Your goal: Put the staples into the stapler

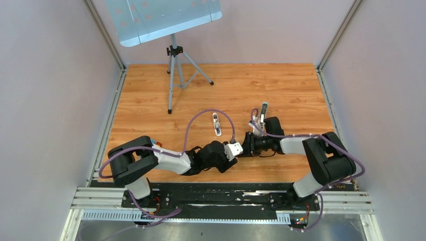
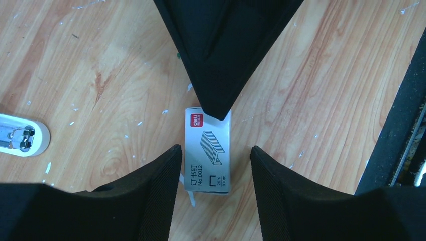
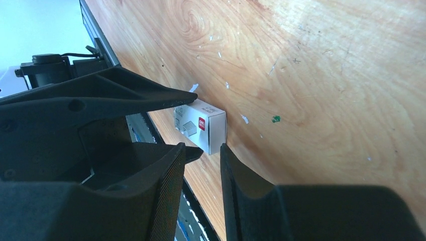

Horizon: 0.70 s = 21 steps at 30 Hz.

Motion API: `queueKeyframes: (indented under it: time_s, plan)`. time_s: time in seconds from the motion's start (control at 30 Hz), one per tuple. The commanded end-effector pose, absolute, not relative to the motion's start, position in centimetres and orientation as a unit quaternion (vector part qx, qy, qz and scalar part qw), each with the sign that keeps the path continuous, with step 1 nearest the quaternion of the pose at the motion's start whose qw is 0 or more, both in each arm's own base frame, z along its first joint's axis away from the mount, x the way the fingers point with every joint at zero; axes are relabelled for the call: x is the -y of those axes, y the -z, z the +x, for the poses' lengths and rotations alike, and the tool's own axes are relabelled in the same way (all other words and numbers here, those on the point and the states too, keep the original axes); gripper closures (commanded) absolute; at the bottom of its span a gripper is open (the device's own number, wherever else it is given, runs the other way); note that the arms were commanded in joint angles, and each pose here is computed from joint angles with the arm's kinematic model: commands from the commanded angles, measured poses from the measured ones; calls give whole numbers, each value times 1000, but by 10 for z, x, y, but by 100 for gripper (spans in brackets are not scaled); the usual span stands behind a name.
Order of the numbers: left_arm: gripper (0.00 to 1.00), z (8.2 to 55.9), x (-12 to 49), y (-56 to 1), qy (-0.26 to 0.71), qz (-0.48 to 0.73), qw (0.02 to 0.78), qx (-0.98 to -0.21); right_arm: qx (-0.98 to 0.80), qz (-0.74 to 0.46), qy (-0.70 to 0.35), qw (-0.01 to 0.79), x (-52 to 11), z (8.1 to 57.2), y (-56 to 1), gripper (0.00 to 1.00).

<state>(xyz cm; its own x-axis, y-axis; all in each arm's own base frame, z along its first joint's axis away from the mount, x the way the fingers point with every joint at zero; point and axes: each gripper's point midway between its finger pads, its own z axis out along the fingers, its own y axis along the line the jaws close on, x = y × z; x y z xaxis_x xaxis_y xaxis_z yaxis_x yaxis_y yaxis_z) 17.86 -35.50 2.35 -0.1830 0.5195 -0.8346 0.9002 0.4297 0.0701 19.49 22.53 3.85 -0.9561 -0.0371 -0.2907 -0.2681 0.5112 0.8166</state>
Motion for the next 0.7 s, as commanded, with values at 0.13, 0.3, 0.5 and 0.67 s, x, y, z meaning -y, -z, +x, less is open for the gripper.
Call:
queueKeyframes:
  time_s: [0.13,0.3,0.5,0.67]
  plan:
    - [51,177,366,-24,236,491,421,-725,-850,-91,-507,109,-229,199,-35,65]
    - [53,177,368,-21,238,491,418,-726,-843,-89,-521,102,-232,200,-36,66]
    - [55,177,367,-17,235,495,413,-727,-839,-90,-527,100,-234,201,-36,68]
    - [56,176,366,-16,233,497,413,-727,-834,-90,-536,97,-236,200,-39,69]
